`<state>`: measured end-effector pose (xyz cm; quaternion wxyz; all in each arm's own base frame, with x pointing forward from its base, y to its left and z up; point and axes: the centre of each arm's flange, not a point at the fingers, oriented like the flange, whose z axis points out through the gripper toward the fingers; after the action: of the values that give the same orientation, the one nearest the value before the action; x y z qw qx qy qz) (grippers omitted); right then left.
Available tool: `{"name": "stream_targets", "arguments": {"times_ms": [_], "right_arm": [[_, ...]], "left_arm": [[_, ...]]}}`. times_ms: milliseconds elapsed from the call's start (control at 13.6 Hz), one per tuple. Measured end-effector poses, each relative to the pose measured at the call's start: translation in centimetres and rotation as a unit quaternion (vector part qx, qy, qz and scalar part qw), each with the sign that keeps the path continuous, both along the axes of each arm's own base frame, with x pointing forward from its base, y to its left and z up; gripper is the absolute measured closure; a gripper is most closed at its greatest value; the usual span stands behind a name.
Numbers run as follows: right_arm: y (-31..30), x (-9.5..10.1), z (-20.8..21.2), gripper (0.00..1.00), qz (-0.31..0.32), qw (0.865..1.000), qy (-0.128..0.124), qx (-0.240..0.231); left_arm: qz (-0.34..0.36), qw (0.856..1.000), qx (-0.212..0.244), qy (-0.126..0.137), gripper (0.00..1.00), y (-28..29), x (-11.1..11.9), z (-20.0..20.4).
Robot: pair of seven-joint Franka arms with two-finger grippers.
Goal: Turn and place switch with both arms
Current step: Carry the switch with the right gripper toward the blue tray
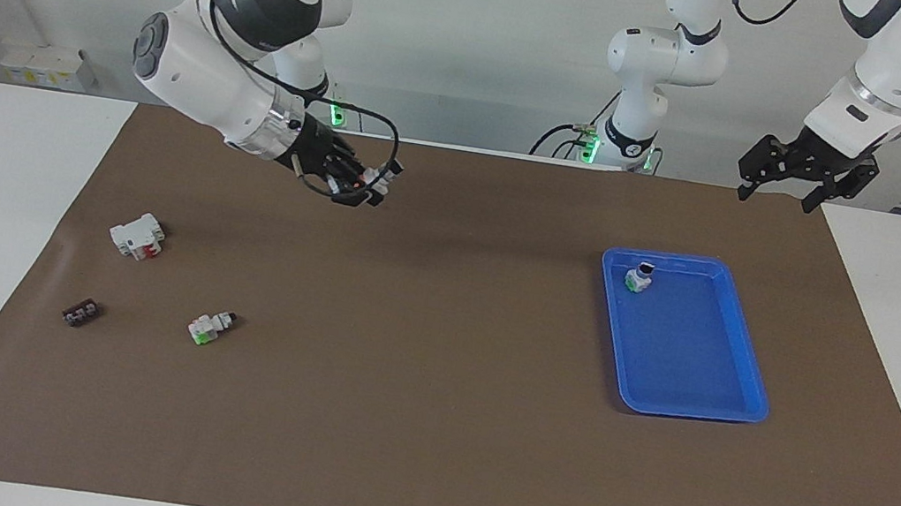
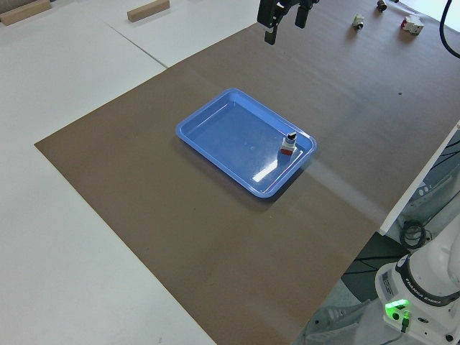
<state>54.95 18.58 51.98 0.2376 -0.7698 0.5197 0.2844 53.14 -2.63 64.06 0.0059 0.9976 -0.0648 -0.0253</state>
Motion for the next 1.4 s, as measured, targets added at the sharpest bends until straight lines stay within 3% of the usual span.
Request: {"name": "stream_targets", "arguments": {"times_ms": [442, 663, 957, 1105, 1399], "right_arm": [[8.0, -1.5, 3.3, 0.59, -0.033, 0.999, 0.013, 0.042], [11.6, -2.2, 4.6, 0.59, -0.082, 0.994, 0.021, 0.075], [16.3, -2.9, 6.4, 0.59, -0.206, 0.973, 0.066, 0.085], [17.7, -3.4, 6.5, 0.59, -0.223, 0.968, 0.080, 0.086], [19.6, -4.0, 6.1, 0.59, -0.226, 0.967, 0.071, 0.089]], "left_arm": [[0.000, 1.000, 0.000, 0.000, 0.00, 0.0, 0.0, 0.0], [0.000, 1.000, 0.000, 0.000, 0.00, 0.0, 0.0, 0.0], [0.000, 1.000, 0.000, 0.000, 0.00, 0.0, 0.0, 0.0], [0.000, 1.000, 0.000, 0.000, 0.00, 0.0, 0.0, 0.0], [0.000, 1.000, 0.000, 0.000, 0.00, 0.0, 0.0, 0.0]]}}
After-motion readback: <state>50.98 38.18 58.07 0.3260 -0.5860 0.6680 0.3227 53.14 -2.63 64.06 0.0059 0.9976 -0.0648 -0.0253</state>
